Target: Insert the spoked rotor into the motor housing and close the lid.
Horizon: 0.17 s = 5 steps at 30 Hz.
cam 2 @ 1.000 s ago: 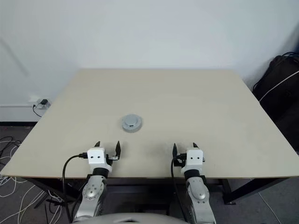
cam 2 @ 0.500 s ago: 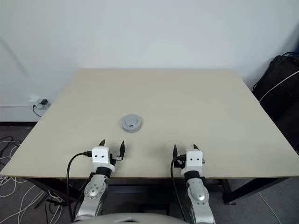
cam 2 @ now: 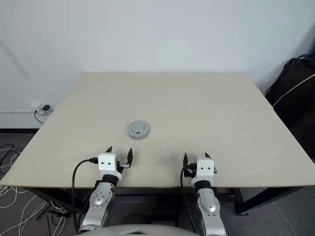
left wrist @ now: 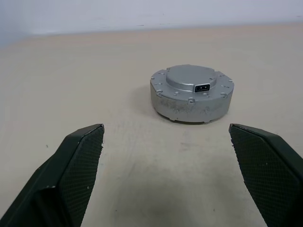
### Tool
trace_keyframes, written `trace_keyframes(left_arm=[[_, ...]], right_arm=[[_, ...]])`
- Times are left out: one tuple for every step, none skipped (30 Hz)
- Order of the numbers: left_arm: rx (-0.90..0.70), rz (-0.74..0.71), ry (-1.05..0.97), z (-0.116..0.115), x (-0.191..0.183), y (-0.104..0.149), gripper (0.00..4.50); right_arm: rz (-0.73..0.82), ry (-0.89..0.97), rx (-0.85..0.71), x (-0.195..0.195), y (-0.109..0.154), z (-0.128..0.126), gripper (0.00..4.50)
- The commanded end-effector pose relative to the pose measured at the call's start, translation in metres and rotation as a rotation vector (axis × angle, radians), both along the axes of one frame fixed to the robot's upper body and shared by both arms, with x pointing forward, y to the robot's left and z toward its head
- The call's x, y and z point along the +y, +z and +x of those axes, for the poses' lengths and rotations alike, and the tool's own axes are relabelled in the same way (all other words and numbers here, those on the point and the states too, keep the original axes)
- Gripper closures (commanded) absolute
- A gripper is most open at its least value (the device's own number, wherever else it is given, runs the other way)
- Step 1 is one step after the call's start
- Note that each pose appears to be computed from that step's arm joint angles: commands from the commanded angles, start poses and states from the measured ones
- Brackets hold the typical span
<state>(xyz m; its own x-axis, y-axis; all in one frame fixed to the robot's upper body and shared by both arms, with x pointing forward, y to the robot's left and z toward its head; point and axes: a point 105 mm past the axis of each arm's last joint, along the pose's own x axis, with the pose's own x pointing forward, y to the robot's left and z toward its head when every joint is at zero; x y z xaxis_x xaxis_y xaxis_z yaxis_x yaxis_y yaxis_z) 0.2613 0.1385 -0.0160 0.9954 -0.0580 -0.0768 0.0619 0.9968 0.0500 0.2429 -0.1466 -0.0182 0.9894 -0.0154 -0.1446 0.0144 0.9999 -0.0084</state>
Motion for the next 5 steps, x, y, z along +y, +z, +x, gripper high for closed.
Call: trace_keyframes(left_arm=[[-0.025, 0.001, -0.005, 0.0036, -0.0015, 0.0074, 0.01], [-0.024, 0.001, -0.005, 0.0034, -0.0013, 0.0072, 0.01], [-0.023, 0.001, -0.004, 0.0033, -0.0007, 0.007, 0.01], [-0.022, 0.002, -0.002, 0.0034, -0.0001, 0.0068, 0.01], [-0.021, 0.002, 0.0, 0.0036, 0.0006, 0.0067, 0.01]], right_arm=[[-0.001, -0.005, -0.064, -0.001, 0.0147, 0.0058, 0.0], [-0.002, -0.002, -0.063, -0.0008, 0.0147, 0.0059, 0.0], [-0.003, 0.001, -0.062, -0.0005, 0.0144, 0.0062, 0.0], [-0.003, 0.004, -0.061, -0.0003, 0.0143, 0.0064, 0.0], [-0.003, 0.006, -0.06, 0.0, 0.0142, 0.0066, 0.0]])
